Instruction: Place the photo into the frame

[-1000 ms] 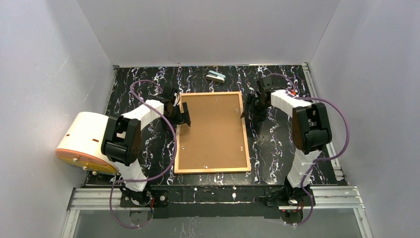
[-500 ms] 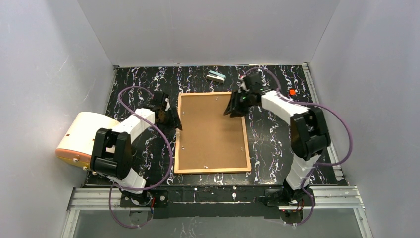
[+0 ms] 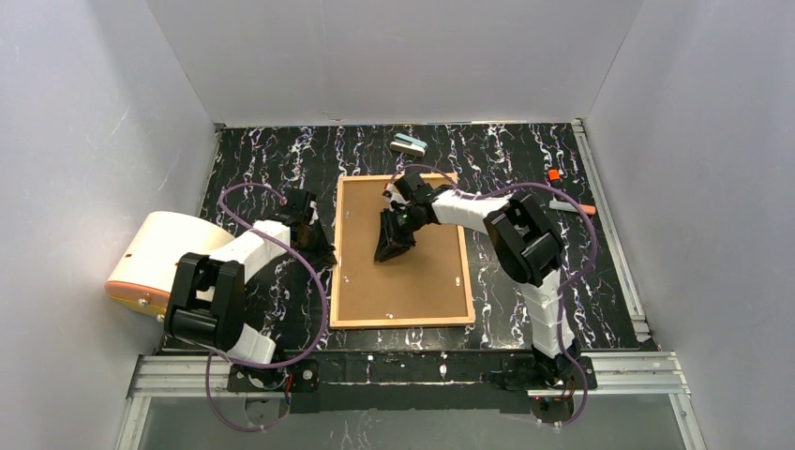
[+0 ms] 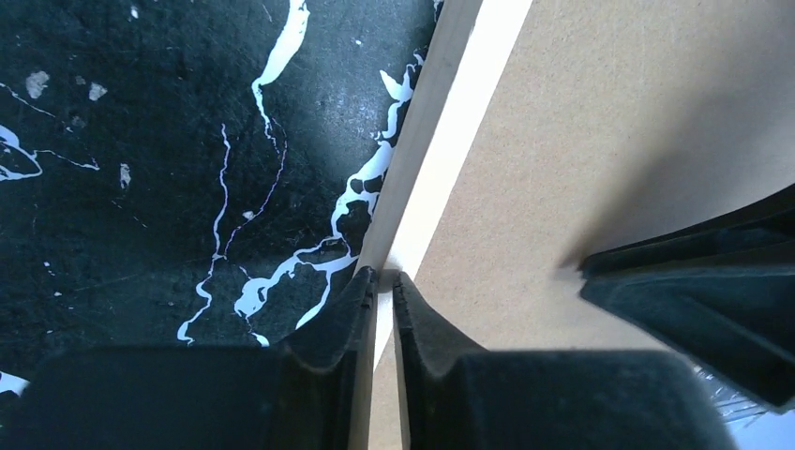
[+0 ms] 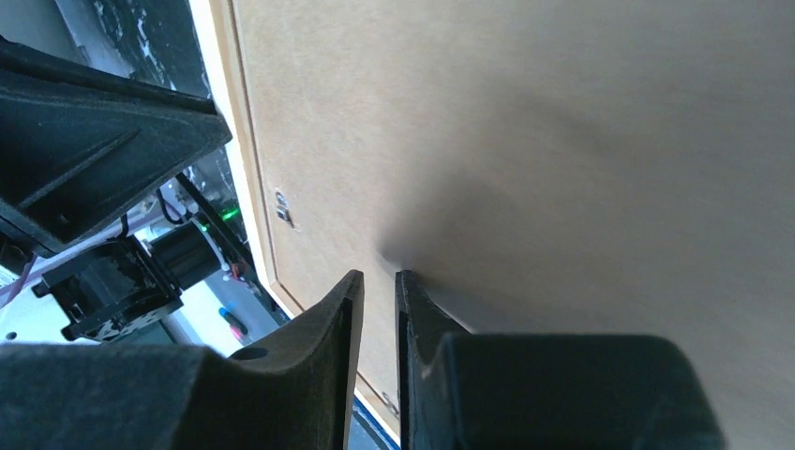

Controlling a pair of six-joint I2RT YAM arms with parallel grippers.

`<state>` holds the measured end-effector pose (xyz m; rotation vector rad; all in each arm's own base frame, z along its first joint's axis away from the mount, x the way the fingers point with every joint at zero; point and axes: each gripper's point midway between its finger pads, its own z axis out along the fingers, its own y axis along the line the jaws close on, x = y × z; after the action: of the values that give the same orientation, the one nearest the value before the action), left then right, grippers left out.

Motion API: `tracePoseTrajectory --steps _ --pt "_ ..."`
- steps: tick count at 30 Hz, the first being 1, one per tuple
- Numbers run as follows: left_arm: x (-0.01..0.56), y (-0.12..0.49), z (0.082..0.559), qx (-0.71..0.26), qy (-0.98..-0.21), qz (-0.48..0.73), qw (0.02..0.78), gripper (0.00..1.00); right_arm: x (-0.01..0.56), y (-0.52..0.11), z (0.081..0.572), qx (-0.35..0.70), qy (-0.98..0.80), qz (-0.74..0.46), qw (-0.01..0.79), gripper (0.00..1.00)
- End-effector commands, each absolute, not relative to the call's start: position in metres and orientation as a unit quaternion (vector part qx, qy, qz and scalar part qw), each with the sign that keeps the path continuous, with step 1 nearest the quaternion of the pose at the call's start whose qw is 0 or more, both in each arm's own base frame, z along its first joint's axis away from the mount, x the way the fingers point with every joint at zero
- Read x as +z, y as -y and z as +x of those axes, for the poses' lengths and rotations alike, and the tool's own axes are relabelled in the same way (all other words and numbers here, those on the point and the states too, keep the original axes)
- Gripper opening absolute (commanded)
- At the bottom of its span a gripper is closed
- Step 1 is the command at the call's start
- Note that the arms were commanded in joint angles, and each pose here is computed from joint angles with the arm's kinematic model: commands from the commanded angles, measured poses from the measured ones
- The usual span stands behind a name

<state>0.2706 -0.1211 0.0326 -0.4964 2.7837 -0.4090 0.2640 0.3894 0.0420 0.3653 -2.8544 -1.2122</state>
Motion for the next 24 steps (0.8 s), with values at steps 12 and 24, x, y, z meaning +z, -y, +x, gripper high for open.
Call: tracePoseTrajectory --steps 12,24 --pt "0.032 0.127 0.254 -0.164 -0.964 -0.172 0.117 0.00 0.026 -0.450 0.218 -0.373 0.923 0.090 0.022 0.32" --pt "0.037 0.125 0.255 -0.166 -0.963 -0.165 0.133 0.00 0.010 -0.463 0.208 -0.382 0.922 0.062 0.008 0.28"
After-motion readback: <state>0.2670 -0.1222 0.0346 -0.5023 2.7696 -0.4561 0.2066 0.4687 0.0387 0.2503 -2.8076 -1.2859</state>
